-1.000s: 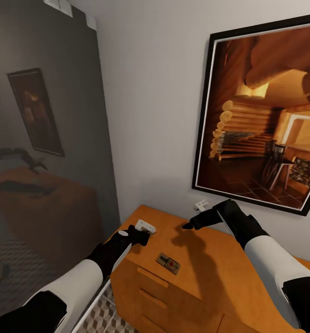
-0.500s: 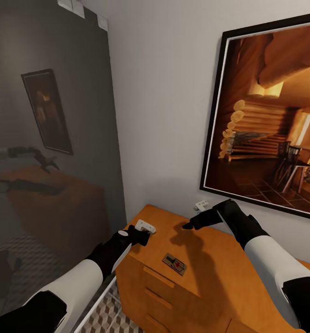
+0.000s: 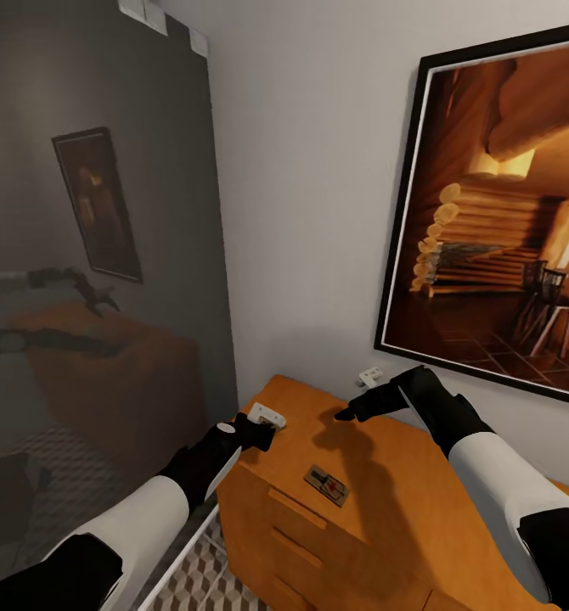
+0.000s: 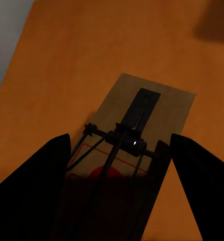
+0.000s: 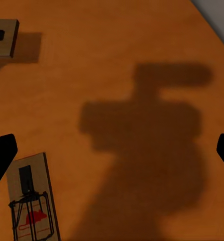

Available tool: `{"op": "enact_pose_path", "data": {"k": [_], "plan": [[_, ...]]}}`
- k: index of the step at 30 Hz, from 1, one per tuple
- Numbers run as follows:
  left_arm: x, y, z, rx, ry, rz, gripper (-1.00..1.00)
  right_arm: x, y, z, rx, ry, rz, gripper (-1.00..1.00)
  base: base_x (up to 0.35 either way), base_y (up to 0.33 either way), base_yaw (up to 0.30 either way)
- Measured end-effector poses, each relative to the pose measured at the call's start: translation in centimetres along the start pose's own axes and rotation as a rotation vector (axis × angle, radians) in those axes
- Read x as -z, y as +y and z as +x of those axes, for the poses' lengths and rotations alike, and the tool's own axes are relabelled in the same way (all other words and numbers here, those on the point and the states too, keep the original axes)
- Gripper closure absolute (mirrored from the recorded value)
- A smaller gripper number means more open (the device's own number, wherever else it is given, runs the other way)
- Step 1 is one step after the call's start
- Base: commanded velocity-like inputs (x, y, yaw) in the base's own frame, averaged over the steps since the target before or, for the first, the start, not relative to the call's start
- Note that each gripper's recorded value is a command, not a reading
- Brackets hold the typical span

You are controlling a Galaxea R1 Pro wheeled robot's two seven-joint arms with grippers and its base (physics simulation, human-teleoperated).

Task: Take the four mousetraps from the cabinet in the bathroom and place them on the bathroom floor. Make sure all four end up on the same floor surface, and ensure that at least two of them are either under or directly next to the same bathroom sink.

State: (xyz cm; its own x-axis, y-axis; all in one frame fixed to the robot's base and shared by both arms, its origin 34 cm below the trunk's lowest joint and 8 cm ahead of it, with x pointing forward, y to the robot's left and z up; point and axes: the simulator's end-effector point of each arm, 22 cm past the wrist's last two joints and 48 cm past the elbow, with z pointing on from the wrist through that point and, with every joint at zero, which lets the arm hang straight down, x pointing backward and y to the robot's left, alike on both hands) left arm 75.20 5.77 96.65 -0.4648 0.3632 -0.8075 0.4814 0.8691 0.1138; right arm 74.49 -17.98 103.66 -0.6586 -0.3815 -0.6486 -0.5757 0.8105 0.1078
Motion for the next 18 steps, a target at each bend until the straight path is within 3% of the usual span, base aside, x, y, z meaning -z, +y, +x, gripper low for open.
{"op": "enact_pose_path", "data": {"k": [12, 18], "plan": [[0.0, 0.1, 0.0, 0.003, 0.000, -0.001, 1.00, 0.0, -0.1, 0.1, 0.005, 0.004, 0.005, -1.00, 0.000, 0.000, 0.006], [0.0, -0.3, -0.2, 0.006, -0.004, 0.007, 1.00, 0.0, -1.0, 0.5, 0.026, 0.025, 0.049, -1.00, 0.000, 0.000, 0.000]]}}
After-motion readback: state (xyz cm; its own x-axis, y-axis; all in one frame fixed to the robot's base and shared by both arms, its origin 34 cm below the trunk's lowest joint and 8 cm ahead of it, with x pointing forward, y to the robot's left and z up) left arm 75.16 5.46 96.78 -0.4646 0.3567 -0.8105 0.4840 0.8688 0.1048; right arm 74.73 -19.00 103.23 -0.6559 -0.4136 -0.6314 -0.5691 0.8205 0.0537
